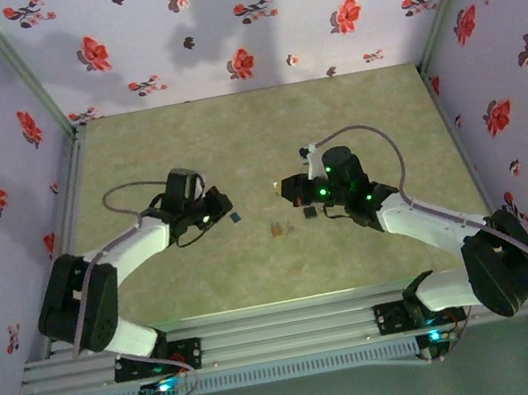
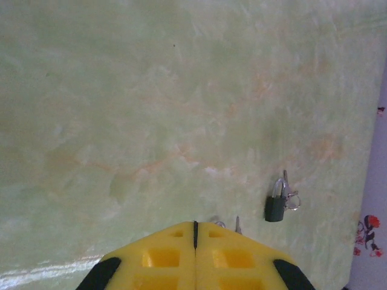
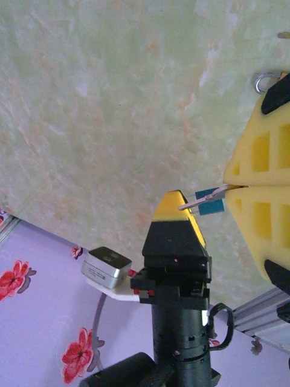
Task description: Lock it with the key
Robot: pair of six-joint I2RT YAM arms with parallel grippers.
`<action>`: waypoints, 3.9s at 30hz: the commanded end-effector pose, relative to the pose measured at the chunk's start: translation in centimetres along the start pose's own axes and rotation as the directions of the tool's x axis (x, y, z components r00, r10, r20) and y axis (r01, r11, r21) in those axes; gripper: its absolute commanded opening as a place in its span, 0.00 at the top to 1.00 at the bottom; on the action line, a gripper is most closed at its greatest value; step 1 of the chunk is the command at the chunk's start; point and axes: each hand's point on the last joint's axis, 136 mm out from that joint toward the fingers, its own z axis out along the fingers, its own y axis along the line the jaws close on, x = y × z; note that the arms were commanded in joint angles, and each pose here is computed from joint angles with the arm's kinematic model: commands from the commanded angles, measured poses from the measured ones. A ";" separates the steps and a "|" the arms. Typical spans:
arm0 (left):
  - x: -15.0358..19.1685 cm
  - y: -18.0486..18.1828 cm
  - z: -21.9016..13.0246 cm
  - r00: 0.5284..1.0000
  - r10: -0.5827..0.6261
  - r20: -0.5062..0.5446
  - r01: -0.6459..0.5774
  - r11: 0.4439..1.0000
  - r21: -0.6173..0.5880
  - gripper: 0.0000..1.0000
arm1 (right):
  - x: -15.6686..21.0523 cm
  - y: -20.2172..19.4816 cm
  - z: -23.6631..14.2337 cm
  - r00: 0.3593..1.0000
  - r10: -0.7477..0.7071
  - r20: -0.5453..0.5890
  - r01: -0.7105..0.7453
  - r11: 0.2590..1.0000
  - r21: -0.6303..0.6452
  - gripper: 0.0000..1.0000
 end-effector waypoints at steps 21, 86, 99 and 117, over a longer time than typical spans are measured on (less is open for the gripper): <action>1.3 0.0 5.5 0.976 0.084 -0.203 -0.111 0.986 -0.124 1.00 | 0.0 0.0 0.5 1.000 -0.001 -0.013 0.001 1.000 -0.016 1.00; 2.6 2.7 7.2 0.940 0.109 -0.322 -0.198 0.946 -0.258 0.84 | 1.0 0.2 1.8 0.998 0.001 -0.068 -0.003 1.000 -0.026 1.00; 1.9 2.5 6.6 0.942 0.122 -0.312 -0.214 0.936 -0.279 0.80 | 1.0 0.4 1.8 0.998 -0.003 -0.071 0.001 1.000 -0.028 1.00; -0.4 1.6 3.8 0.952 0.169 -0.255 -0.247 0.917 -0.314 0.69 | 1.2 0.4 1.9 0.997 -0.006 -0.075 0.004 1.000 -0.028 1.00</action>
